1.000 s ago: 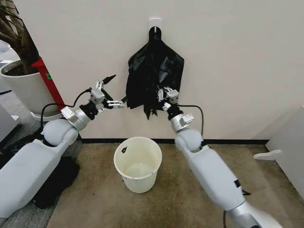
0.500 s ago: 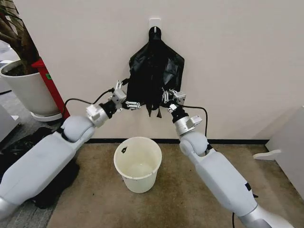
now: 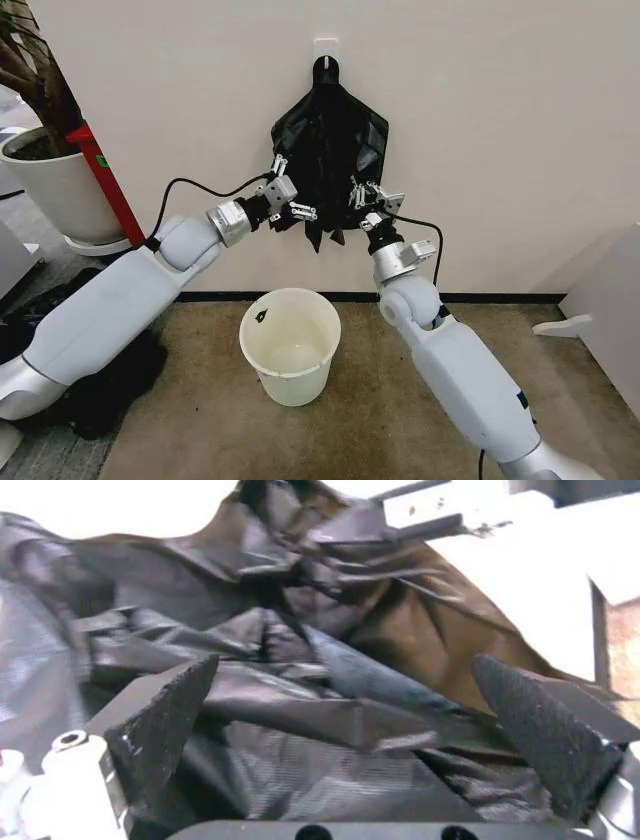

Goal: Place the garbage bag over the trash bin.

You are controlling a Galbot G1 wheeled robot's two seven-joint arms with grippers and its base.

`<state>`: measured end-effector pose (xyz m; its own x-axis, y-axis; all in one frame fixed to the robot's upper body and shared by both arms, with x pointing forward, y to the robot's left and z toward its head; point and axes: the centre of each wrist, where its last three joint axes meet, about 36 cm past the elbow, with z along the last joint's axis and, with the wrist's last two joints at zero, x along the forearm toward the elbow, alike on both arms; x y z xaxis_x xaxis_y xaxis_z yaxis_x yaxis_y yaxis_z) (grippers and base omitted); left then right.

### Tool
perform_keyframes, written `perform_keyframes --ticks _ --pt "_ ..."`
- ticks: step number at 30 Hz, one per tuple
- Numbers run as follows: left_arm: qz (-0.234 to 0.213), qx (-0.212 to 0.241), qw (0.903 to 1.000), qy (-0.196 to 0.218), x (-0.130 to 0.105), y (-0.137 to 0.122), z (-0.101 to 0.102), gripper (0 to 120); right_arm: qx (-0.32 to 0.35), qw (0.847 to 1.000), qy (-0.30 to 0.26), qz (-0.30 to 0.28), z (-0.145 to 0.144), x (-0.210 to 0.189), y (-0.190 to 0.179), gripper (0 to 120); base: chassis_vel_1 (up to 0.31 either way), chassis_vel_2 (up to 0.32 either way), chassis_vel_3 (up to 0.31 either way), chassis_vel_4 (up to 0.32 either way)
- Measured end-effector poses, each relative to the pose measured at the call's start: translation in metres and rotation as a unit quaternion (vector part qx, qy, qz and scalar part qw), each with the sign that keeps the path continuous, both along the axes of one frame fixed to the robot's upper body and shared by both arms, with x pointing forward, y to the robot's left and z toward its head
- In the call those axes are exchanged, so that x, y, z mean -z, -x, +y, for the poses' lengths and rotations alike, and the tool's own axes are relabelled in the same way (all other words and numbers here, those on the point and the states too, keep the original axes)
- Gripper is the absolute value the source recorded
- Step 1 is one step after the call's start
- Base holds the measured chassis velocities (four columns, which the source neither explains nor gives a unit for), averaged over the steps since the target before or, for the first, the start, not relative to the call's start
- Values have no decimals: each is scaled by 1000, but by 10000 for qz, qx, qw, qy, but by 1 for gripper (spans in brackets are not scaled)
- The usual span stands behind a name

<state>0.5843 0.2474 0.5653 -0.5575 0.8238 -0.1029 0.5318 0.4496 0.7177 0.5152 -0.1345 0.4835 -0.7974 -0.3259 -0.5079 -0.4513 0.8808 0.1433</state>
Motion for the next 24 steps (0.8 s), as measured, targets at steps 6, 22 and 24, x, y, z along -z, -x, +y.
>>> perform_keyframes --ticks 6,22,24 --pt "-65 42 9999 -130 2 -5 -6 100 -43 10000 -26 5 6 0 1 0 0 0 0 0" --pt "-24 -125 9988 -476 -3 -19 3 59 -80 10000 -24 -16 7 -1 6 0 0 0 0 0" --pt "63 -150 9992 -363 -2 -19 5 48 -78 10000 -17 -18 6 -1 6 0 0 0 0 0"
